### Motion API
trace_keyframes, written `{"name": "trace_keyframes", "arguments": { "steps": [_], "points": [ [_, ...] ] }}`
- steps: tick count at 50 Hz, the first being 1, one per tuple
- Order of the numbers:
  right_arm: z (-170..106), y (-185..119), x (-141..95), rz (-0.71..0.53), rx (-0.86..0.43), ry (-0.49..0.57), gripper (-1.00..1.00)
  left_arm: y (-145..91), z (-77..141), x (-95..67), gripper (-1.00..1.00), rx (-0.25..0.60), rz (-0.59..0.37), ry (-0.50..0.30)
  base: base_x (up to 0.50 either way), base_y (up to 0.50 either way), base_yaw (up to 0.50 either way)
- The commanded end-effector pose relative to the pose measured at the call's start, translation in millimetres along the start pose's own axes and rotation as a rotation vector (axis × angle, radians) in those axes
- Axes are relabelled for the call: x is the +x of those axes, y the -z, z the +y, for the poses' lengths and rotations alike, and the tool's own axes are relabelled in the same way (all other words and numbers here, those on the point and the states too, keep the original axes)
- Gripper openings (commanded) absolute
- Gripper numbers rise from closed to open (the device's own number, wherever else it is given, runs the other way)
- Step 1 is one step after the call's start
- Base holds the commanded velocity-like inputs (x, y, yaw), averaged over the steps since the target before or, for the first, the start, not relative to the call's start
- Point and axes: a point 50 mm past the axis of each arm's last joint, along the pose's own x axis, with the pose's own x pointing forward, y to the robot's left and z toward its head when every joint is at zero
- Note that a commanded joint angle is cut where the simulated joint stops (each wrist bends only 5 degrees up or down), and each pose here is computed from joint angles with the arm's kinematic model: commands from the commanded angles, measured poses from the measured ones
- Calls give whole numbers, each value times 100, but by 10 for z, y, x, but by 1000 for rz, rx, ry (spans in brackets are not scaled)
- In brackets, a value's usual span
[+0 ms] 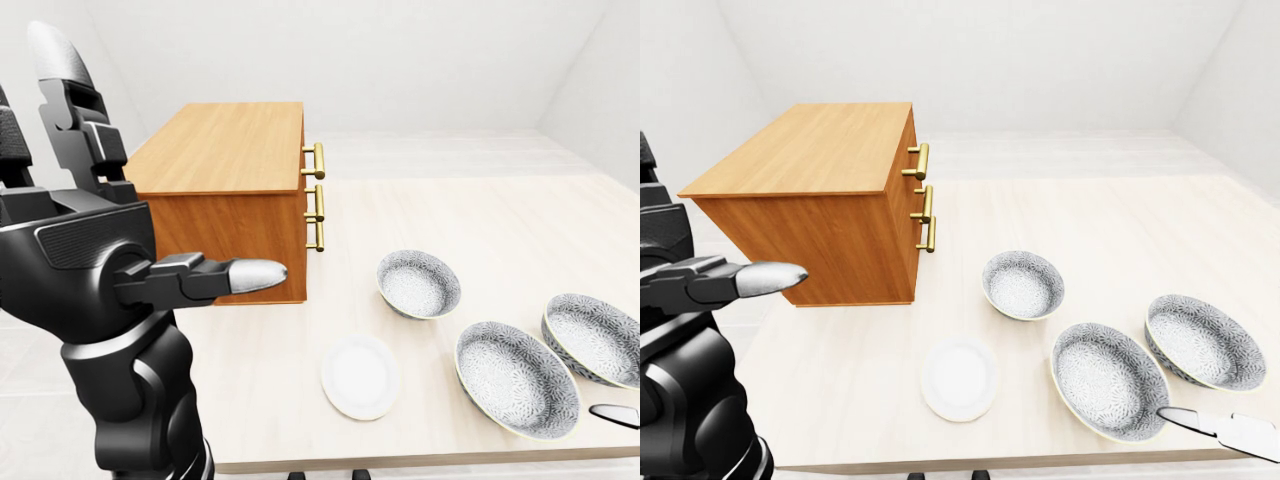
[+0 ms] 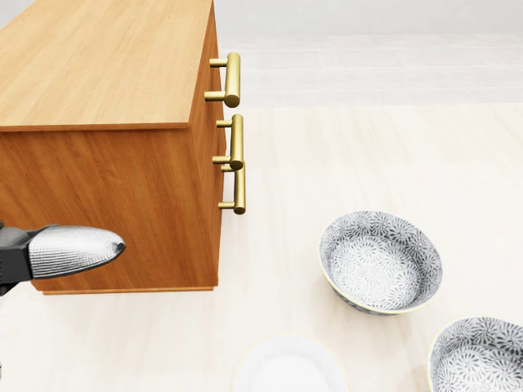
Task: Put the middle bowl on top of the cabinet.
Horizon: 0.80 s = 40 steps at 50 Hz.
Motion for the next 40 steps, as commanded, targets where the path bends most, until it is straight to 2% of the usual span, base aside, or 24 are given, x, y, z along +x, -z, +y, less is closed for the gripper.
{"name": "trace_keyframes", "arguments": {
  "steps": [1, 13, 15, 22, 26, 27, 29, 31, 32, 37, 40],
  "points": [
    [-11, 23, -11, 10, 4, 0, 100, 23, -4, 17, 100, -2, 4, -5, 0, 0, 0],
    [-42, 70, -17, 33, 1, 19, 100, 40, 12, 33, 100, -10, 6, -8, 0, 0, 0],
    [-58, 184, -13, 87, 3, 33, 100, 47, 5, 33, 100, -10, 10, -3, 0, 0, 0],
    [-132, 369, 36, 156, 8, 70, 100, 64, 4, 20, 100, -10, 23, 11, 0, 0, 0],
    [-103, 715, -68, 324, 34, 110, 100, -8, 3, -5, 100, -5, 1, 16, 0, 0, 0],
    [-95, 731, -84, 321, -6, 116, 100, 5, -3, -4, 100, -4, 5, 19, 0, 0, 0],
    [-79, 752, -106, 328, 12, 109, 100, -4, -6, -4, 100, -3, 2, 20, 0, 0, 0],
    [-87, 778, -117, 323, -25, 117, 100, -6, -8, -10, 100, -3, 3, 21, 0, 0, 0],
    [-101, 776, -119, 308, -85, 132, 100, 15, -2, -9, 100, -7, 12, 19, 0, 0, 0],
    [-111, 799, -144, 320, -106, 142, 100, 13, -4, -9, 100, -9, 11, 20, 0, 0, 0],
    [-100, 953, -209, 402, -120, 158, 100, 15, -2, -10, 100, -7, 12, 16, 0, 0, 0]
  ]
}}
